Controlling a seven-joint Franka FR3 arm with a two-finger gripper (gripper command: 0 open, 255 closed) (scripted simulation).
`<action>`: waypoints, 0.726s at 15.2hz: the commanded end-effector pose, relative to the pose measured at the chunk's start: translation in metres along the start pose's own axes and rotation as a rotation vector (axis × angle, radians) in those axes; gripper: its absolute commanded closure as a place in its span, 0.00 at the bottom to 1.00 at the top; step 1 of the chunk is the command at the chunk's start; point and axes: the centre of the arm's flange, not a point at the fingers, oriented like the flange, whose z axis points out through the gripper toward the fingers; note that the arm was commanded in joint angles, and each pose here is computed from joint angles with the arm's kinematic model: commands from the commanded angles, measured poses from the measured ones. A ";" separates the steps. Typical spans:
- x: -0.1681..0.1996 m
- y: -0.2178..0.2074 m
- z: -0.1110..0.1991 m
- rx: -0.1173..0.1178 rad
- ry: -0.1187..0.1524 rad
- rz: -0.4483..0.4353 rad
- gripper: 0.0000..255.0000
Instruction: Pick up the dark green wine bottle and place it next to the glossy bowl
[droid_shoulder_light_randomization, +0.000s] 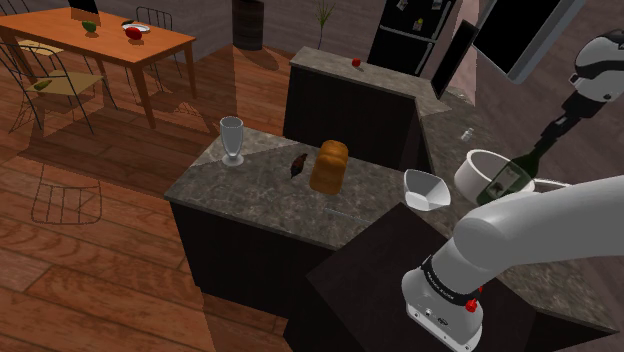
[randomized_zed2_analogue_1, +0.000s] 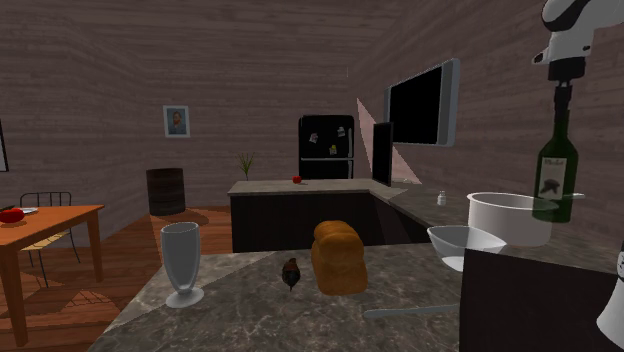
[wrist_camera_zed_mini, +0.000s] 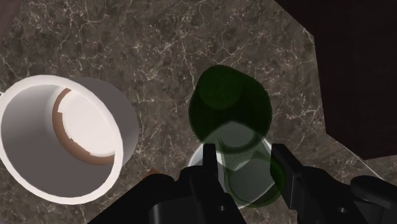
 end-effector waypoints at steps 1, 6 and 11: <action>0.000 -0.001 0.010 -0.001 0.001 0.000 1.00; 0.000 -0.003 0.036 -0.001 0.001 0.000 1.00; 0.000 -0.004 0.063 -0.001 0.001 0.000 1.00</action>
